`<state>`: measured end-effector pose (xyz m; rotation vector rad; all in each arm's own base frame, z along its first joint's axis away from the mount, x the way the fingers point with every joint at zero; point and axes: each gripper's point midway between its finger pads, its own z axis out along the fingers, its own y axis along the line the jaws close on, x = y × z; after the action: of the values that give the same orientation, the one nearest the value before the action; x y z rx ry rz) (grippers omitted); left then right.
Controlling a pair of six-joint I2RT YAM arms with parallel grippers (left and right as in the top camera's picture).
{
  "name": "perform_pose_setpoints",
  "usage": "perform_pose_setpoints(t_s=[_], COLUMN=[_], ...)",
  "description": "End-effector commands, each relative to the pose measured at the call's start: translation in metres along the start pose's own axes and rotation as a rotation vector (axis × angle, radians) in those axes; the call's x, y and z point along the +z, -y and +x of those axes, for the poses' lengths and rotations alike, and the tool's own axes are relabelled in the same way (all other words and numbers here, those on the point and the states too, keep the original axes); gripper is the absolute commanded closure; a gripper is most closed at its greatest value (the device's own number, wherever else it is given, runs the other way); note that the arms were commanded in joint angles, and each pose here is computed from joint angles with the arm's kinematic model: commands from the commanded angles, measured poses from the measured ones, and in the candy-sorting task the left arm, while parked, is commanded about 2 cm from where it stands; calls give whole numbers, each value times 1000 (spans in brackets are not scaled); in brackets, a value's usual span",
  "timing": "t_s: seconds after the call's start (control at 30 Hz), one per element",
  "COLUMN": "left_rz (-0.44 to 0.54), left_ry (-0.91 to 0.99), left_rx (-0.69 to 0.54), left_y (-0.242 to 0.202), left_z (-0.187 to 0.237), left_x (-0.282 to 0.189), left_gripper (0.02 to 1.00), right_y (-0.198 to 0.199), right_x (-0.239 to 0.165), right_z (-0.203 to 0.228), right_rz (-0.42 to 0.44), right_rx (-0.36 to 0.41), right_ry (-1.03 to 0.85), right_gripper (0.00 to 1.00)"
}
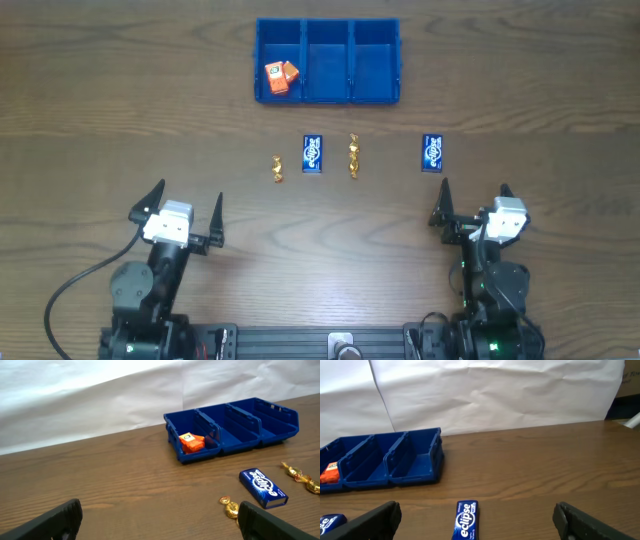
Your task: Sort Candies Into Trays
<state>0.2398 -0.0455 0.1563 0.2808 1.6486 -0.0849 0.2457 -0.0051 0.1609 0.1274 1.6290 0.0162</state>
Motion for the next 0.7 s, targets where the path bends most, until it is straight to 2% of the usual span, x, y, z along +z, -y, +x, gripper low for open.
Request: perform_pose_setpoints(t_s=[0.03, 0.33, 0.53, 0.7], left_rz=[38, 40, -23, -21], left_ry=[-36, -35, -50, -52], left_rx=[16, 5, 5, 6], left_y=[8, 8, -3, -2], left_z=[15, 15, 18, 19], left_x=[2, 2, 1, 2], left_gripper=[20, 23, 23, 23], right_y=[2, 2, 2, 2], right_x=[0, 0, 0, 0], right_z=[1, 1, 1, 1], right_rz=[6, 6, 6, 6], right_rx=[-6, -6, -6, -6], right_ry=[1, 1, 1, 1], right_gripper=[3, 3, 3, 3])
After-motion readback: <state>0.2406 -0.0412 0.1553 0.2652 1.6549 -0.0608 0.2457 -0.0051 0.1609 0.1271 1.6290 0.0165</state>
